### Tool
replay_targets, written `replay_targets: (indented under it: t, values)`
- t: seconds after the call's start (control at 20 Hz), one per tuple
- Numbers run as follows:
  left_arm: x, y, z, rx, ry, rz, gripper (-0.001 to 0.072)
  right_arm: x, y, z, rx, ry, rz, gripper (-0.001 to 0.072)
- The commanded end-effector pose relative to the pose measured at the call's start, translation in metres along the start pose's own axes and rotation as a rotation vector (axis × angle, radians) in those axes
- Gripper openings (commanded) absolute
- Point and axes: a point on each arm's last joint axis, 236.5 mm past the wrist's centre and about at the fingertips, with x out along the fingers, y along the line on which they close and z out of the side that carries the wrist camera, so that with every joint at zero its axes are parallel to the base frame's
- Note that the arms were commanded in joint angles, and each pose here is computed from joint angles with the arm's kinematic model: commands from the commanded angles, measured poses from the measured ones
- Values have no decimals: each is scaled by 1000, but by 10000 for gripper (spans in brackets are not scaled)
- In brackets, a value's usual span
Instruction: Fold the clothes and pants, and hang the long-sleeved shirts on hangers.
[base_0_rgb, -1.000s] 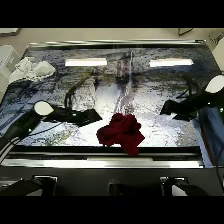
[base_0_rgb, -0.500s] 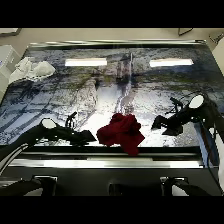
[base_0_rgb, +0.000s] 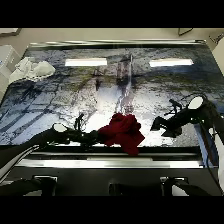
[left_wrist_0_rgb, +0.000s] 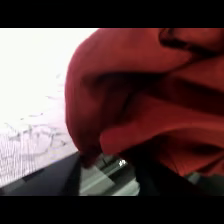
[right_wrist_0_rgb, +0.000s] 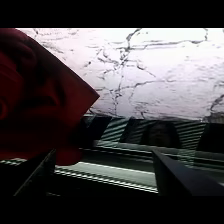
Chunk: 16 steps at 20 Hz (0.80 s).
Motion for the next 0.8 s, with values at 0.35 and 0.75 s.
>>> replay_targets:
  t: [0.35, 0.75]
  values:
    - [2, -3, 11, 10, -70, 16, 23, 50, -10, -12, 97, 47, 50, 690]
    - [1, -9, 0, 23, -28, -3, 23, 78, 32, 12, 188, 37, 295, 646]
